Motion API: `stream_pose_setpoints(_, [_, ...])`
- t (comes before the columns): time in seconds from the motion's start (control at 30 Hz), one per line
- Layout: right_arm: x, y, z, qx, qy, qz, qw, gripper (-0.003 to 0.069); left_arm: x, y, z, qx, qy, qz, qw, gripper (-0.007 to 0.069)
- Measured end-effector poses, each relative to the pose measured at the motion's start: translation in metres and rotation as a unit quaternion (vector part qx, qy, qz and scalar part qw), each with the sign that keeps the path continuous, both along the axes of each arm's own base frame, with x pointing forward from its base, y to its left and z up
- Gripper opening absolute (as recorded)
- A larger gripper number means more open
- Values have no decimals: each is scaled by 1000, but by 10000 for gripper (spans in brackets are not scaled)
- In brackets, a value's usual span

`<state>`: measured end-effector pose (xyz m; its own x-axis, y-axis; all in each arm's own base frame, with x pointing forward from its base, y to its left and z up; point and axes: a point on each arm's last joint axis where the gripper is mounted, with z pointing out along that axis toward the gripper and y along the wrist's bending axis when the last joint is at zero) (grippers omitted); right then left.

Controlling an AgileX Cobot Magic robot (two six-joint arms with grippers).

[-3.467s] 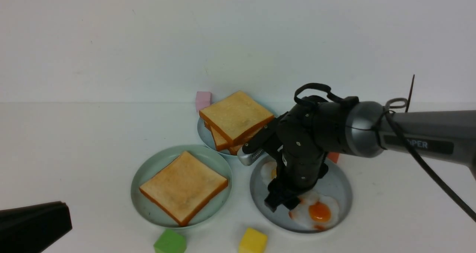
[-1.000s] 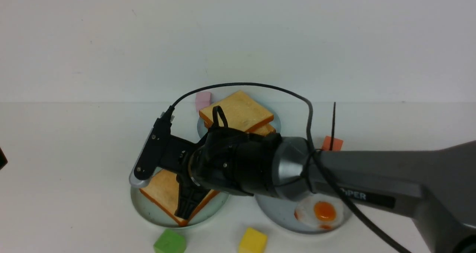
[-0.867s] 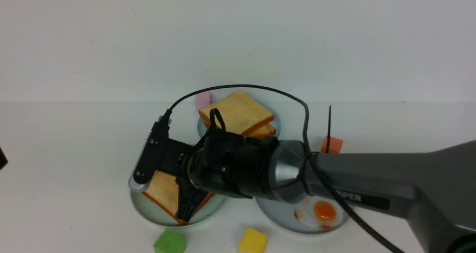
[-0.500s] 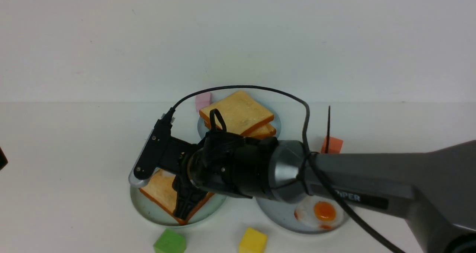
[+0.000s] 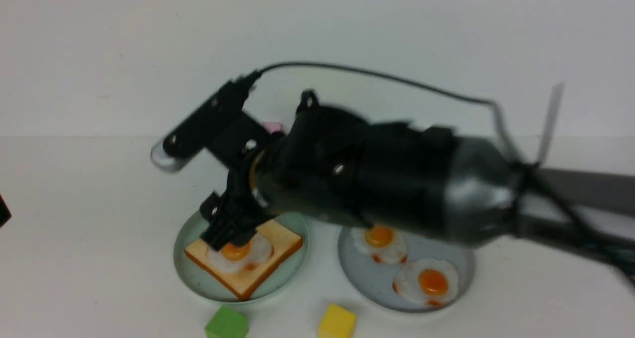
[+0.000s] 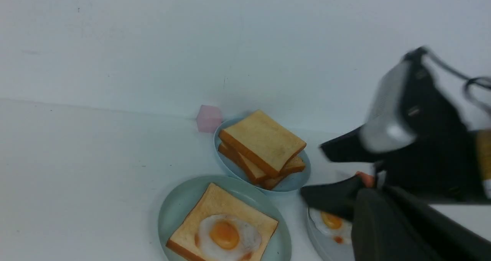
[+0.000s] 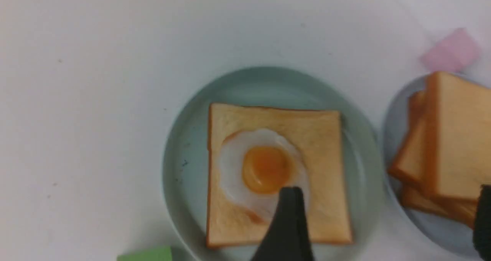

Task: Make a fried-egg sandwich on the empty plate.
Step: Use the left arm to grab a slice of bread

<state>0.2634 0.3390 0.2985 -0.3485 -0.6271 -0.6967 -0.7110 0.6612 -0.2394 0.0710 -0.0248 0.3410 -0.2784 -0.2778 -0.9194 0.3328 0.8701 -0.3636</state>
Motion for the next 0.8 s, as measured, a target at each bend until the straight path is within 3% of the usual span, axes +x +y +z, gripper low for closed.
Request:
stream_pose_setpoints(0.1, [-11,-17,22,-11,15,-23,1000,512,0,0,0,2,-1,0,1000,15])
stream_pose_setpoints(0.13, [-21,-32,33,-35,39,-48,997,430,0,-1,-1,13,-2,-5,1000,15])
stream_pose_setpoints(0.27, [-42,-71,50,-99,78,-97,987,213,5,-13,-7,48,22,-32,998,15])
stream_pose_setpoints(0.4, [-62,-111,59,-139,77,-122,980,29,19,-45,-23,92,96,-93,987,15])
stream_pose_setpoints(0.5, [-80,-139,73,-122,62,-129,982,-11,34,-72,-33,122,162,-126,971,15])
stream_pose_setpoints(0.8, [-134,-213,102,-8,58,-162,985,-11,129,-162,-28,251,273,-187,910,-13])
